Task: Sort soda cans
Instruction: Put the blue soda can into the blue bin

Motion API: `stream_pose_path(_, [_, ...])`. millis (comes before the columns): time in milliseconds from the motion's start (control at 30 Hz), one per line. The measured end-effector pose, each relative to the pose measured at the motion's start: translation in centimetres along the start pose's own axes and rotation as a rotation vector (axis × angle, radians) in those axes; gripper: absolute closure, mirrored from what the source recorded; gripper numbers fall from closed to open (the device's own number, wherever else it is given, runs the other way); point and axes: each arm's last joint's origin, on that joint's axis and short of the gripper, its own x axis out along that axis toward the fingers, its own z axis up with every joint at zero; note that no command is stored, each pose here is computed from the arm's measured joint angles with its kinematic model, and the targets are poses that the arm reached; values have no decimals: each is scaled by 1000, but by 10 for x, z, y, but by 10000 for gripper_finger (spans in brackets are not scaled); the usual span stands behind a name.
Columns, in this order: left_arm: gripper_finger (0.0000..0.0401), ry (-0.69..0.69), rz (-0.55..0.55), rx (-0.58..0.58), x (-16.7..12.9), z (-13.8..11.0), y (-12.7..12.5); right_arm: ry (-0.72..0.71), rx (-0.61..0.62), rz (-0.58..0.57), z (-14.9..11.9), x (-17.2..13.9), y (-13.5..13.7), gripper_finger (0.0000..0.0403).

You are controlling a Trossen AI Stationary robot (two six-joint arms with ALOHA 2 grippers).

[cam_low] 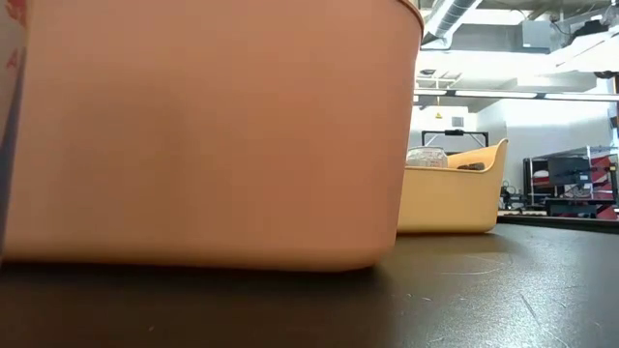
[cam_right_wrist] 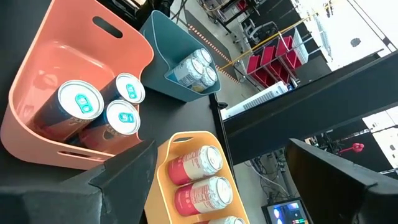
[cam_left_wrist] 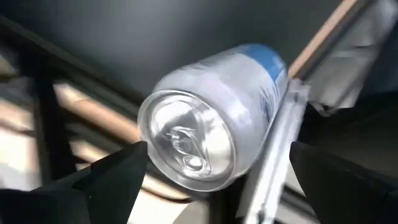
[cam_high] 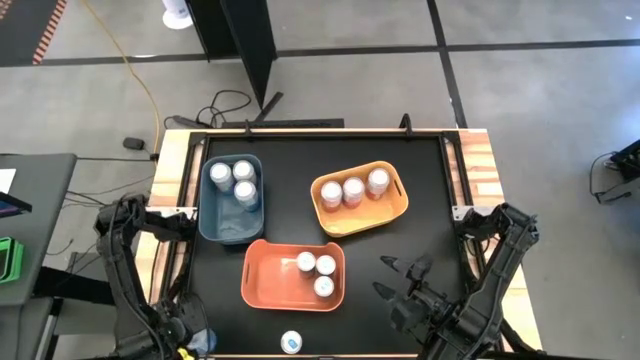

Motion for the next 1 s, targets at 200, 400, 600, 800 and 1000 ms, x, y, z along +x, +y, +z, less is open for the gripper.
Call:
stream_pose_path(200, [16, -7, -71, -23, 1, 1, -8, 6, 2, -4, 0, 2, -1, 35])
stream_pose_path(400, [16, -28, -6, -83, 3, 2, -1, 6, 11, -4, 0, 2, -1, 35])
stream_pose_path(600, [16, -30, 4, -68, 3, 6, -1, -1, 24, -12, 1, 2, -4, 35])
stream_pose_path(800, [17, -120, 3, -83, 2, 12, 0, -15, 20, -46, 2, 5, -7, 35])
stream_pose_path(1000, [17, -515, 46, 387, -2, 24, -2, 8, 6, -90, 3, 20, -12, 35])
